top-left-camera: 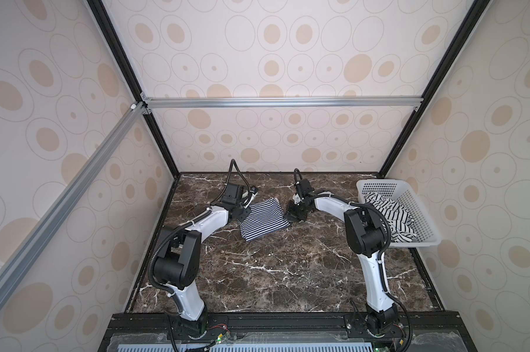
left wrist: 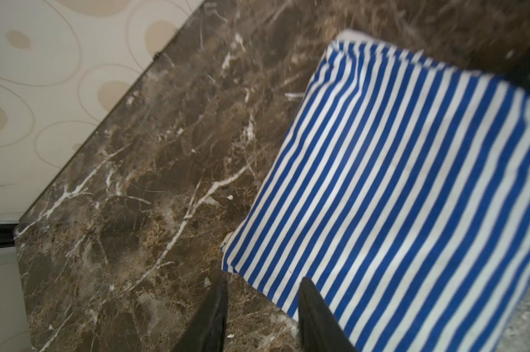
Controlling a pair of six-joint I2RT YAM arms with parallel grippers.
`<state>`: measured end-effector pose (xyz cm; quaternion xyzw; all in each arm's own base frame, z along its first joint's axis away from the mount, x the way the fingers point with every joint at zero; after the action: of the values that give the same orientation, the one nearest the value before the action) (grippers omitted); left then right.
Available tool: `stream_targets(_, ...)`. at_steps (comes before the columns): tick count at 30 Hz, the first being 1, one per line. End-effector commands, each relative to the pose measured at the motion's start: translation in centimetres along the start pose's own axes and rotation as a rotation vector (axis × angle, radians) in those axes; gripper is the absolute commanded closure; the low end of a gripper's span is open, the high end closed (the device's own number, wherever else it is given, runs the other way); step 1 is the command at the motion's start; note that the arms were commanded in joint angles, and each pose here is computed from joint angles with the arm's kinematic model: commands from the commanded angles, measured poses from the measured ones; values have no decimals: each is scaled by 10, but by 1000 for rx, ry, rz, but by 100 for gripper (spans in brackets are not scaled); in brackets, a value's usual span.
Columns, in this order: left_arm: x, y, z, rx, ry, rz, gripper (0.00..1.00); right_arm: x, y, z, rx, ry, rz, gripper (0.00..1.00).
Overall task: Fold and stack tank tops
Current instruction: Rotate the tank top at the center of the table.
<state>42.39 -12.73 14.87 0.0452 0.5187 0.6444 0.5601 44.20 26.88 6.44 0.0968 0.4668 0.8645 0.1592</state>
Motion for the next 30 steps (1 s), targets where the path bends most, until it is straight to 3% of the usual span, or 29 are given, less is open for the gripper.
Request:
stream_targets(1, -4, 9, 0, 7, 30, -39, 58, 15, -15, 2, 33, 26, 41, 72)
stream_targets(10, -2, 11, 2, -19, 33, -38, 57, 62, -31, 30, 7, 92, 121, 71)
stream_targets(16, -2, -1, -9, 47, 45, -50, 56, 94, -42, 47, -38, 111, 195, 71)
stream_targets(20, -4, -13, -34, 175, 33, -32, 56, 99, -6, 36, -46, 111, 123, 70)
stream_targets(30, -20, -25, -94, 292, -58, -64, 56, 101, 63, -26, 8, 54, 17, 69)
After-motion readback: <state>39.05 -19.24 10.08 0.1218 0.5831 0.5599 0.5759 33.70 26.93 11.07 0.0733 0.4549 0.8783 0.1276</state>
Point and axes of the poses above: each gripper's point midway between its finger pads, its own y axis back along the fingers, its own z axis along the line the jaws close on, x = y × z, the point moved 4 cm from there along y, back along the fingers, and after that the axes turned 11 degrees about -y, right-handed, at the moved point
